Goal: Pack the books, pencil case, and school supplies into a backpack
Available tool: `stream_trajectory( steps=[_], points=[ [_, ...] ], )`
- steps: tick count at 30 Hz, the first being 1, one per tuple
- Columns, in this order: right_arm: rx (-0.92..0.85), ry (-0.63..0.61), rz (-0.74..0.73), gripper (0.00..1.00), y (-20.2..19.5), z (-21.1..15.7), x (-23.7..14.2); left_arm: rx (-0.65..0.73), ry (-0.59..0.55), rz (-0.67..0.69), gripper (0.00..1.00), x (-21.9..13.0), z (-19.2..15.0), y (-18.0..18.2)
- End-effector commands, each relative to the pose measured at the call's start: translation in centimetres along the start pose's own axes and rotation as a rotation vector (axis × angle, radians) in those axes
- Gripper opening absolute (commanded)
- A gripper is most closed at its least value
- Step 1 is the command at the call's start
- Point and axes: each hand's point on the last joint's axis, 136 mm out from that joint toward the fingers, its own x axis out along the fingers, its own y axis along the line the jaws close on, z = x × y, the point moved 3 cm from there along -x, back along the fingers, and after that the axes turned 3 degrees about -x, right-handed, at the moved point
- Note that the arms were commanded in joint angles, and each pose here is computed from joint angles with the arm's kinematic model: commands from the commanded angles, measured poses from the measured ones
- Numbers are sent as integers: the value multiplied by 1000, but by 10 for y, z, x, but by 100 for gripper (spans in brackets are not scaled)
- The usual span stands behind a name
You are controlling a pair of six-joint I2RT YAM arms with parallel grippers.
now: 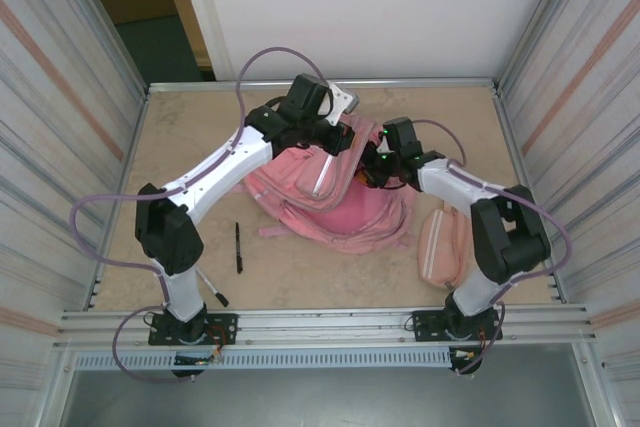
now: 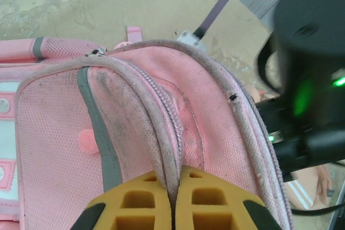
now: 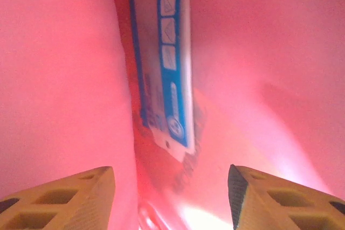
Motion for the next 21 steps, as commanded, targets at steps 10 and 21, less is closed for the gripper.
stream_trajectory(
  steps=[10,21],
  points=[
    [-83,41,-127,57,-59,-45,-83,151,-62,107,0,22,4,37],
    [-6,-349,-591,72,-148,-48,-209,540,218,200,0,70,-58,76]
  ],
)
